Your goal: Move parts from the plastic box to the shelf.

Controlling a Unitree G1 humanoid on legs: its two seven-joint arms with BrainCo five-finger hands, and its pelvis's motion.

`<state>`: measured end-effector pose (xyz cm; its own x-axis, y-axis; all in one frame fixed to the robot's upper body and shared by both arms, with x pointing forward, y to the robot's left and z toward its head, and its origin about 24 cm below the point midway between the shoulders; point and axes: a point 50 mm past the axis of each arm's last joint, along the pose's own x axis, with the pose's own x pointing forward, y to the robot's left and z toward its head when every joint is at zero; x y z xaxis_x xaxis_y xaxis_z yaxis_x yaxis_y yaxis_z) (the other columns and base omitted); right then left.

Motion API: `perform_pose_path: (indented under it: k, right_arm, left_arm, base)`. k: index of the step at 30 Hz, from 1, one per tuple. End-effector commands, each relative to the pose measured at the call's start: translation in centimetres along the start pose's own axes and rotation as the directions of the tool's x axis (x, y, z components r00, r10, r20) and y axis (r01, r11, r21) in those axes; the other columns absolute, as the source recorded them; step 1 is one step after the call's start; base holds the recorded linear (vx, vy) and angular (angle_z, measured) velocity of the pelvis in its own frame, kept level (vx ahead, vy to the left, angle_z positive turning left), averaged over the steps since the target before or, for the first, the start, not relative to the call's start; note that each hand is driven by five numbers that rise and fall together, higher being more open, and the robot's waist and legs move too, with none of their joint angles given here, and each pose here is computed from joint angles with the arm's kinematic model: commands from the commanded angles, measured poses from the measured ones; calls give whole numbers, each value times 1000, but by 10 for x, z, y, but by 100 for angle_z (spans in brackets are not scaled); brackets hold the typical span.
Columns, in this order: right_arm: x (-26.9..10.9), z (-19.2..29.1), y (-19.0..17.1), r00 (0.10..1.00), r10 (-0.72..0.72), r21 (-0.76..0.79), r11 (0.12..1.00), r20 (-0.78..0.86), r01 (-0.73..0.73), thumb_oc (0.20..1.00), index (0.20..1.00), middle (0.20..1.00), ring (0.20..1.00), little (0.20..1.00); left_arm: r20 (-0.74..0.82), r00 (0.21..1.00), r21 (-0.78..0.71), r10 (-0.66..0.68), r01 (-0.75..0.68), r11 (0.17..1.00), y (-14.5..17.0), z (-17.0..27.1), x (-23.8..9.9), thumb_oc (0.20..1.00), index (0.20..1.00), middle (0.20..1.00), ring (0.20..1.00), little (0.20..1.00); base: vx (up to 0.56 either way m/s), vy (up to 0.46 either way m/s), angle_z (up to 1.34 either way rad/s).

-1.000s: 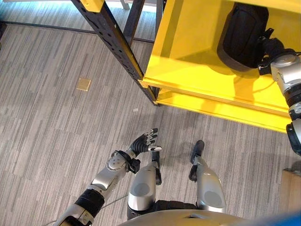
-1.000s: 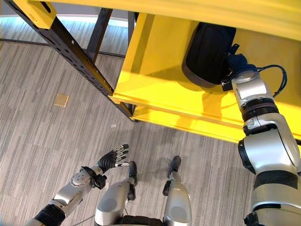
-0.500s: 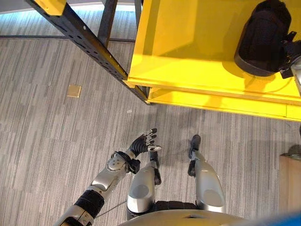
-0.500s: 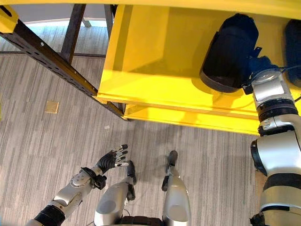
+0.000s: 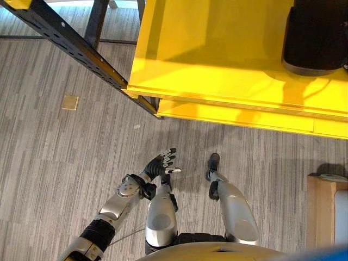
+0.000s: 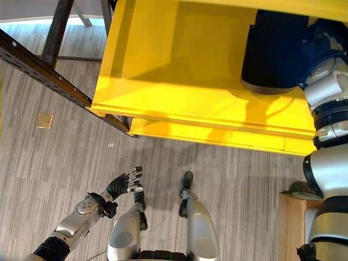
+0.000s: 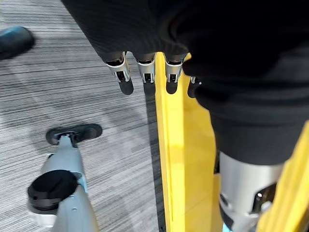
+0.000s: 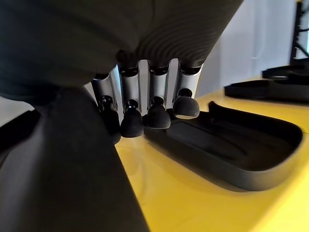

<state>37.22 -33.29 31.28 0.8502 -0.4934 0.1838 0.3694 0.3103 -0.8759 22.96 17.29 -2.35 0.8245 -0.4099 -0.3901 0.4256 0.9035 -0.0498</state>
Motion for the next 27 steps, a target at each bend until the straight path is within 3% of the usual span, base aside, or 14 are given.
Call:
perform_pose_path:
  k: [1, 11, 18, 27]
  right_arm:
    - [-4, 34, -39, 979, -151, -32, 987, 136, 157, 200, 200, 200, 200, 200]
    - [-11, 61, -29, 958, -182, 23, 983, 221, 182, 200, 200, 200, 200, 200]
    - [-18, 79, -31, 925, -273, 196, 954, 264, 226, 200, 200, 200, 200, 200]
    - [-22, 90, -32, 903, -334, 297, 921, 270, 252, 200, 200, 200, 200, 200]
  left_arm:
    - [-44, 996, 46, -72, 74, 996, -8, -14, -11, 1000, 1000, 1000, 1000, 1000]
    - [-43, 996, 53, -76, 79, 995, -4, -13, -11, 1000, 1000, 1000, 1000, 1000]
    - [-46, 994, 64, -101, 104, 992, -6, -11, -11, 1000, 1000, 1000, 1000, 1000]
    - [-50, 993, 40, -106, 108, 993, -9, -16, -10, 1000, 1000, 1000, 1000, 1000]
  base:
    - [41, -75, 1]
    - [36, -52, 3]
    - [11, -36, 9]
    - [33, -7, 3]
